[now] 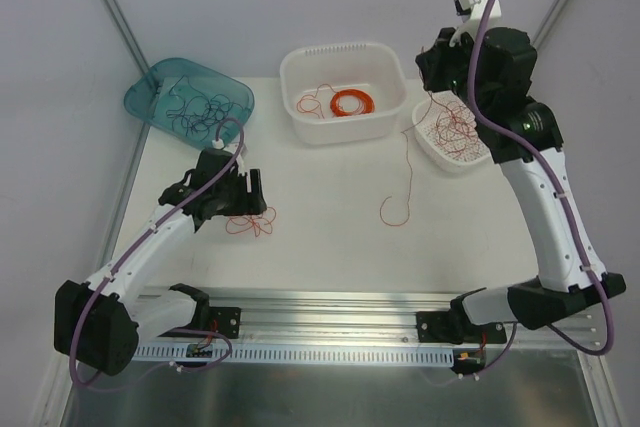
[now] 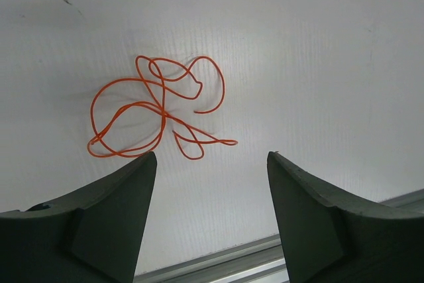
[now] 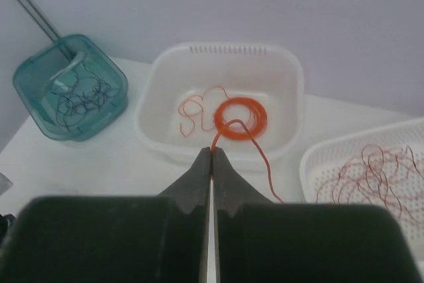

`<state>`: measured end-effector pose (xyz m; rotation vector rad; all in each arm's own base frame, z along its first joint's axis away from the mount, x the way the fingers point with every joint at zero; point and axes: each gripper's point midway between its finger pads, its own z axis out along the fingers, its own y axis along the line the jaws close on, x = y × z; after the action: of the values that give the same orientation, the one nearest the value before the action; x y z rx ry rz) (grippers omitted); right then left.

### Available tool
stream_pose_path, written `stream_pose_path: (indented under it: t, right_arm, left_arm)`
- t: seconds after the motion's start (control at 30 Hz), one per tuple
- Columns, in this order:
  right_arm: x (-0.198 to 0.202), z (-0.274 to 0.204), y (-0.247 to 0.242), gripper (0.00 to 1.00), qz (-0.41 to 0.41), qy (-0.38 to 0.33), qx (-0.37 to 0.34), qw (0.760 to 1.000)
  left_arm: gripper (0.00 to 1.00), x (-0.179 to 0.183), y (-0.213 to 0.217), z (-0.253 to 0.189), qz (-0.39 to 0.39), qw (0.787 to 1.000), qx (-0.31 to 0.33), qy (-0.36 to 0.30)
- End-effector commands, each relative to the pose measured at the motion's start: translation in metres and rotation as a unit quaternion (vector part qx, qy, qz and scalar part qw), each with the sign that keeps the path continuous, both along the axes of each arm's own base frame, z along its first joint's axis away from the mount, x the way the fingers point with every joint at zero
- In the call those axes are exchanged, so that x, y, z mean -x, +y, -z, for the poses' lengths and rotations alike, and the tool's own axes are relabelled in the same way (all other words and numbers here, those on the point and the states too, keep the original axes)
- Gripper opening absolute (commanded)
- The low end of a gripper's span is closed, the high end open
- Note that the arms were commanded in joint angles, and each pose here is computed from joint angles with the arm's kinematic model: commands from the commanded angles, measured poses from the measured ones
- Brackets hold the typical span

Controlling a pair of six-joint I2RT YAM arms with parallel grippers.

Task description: Untangle the cables

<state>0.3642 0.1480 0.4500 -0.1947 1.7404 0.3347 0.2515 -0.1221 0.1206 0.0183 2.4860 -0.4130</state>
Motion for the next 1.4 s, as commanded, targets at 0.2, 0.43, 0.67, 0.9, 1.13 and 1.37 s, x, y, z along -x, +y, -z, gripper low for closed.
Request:
stream_pose_path:
  t: [0.2,0.43,0.67,0.9,1.13,1.37]
  right_arm:
    - [-0.072,-0.074,0.074,0.01,-0.118,-0.143,-0.034,0.982]
    - [-0.153,0.0,0.115,0.01,-0.126,-0.091,-0.052,0.986]
    - [-0.204,0.101,0.13,0.57,-0.095,0.01,-0.052,0.994]
    - [-0.173,0.117,0.102,0.84,-0.076,0.059,-0.056,0.994]
    - [-0.111,0.155,0.054,0.8,-0.062,0.122,-0.111,0.984]
    - [-0.079,0.212,0.045,0.76,-0.065,0.172,-0.102,0.978]
  left_arm:
    - [0.75,0.008,0.021,0.008,-0.02,0.999,-0.034,-0.022]
    - [0.95,0.016,0.038,0.003,-0.048,0.996,-0.049,-0.061]
    - [0.99,0.027,0.043,-0.012,-0.059,0.992,-0.028,-0.113]
    - [0.99,0.029,0.053,-0.029,-0.074,0.984,-0.027,-0.161]
    - [0.99,0.028,0.055,-0.028,-0.076,0.982,-0.03,-0.172]
    - [0.99,0.024,0.051,-0.027,-0.063,0.983,-0.032,-0.172]
